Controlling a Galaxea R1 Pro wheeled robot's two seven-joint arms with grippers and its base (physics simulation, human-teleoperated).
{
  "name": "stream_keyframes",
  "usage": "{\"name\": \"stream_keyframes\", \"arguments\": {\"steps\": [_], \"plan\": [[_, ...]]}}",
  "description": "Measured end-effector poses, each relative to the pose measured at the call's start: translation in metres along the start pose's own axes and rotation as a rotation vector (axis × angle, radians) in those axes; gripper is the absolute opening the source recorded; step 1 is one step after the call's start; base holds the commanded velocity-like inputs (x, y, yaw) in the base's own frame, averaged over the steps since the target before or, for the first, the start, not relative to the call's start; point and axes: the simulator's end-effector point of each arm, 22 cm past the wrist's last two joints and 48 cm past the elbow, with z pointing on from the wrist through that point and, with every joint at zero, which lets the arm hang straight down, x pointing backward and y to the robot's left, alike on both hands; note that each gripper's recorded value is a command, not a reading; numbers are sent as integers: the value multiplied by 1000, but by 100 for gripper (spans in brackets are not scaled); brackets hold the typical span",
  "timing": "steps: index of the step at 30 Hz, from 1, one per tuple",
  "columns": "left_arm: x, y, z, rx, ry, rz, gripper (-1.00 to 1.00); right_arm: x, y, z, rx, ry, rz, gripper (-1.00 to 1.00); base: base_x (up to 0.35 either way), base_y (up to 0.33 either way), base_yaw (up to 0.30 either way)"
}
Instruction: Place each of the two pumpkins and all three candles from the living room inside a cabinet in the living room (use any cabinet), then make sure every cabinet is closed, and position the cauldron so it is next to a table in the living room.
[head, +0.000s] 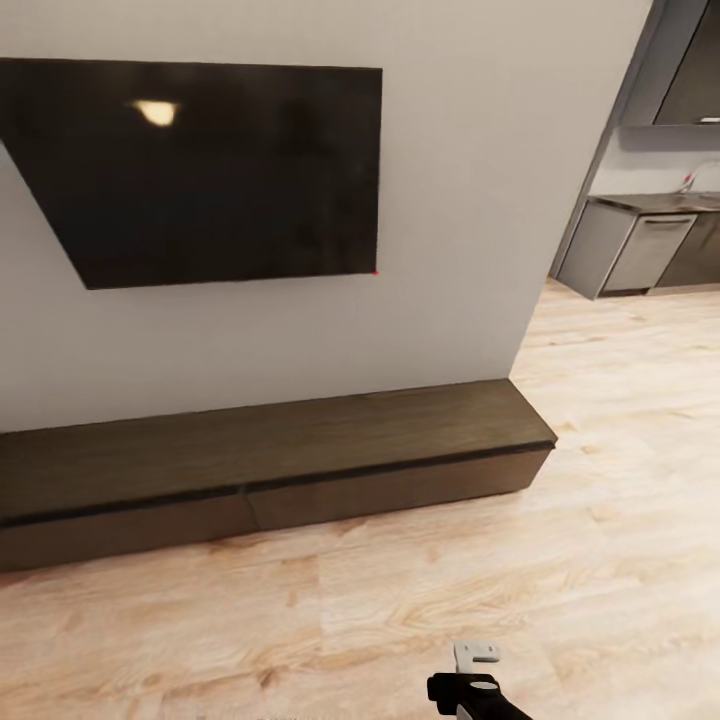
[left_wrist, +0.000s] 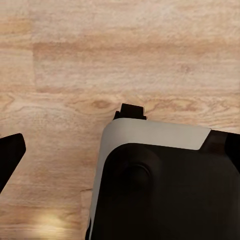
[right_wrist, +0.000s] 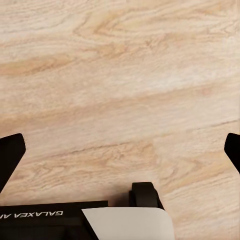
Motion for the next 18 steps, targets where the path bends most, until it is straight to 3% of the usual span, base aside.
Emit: {"name": "stream_keyframes", "arguments": {"steps": [8, 18], "plan": [[0, 0, 0, 1, 0, 0, 100, 0, 0, 0, -1, -1, 0, 100, 0, 0, 263], [0, 0, 0, 0, 0, 0, 100, 0, 0, 0, 0, 0, 2, 100, 0, 0, 38]]}}
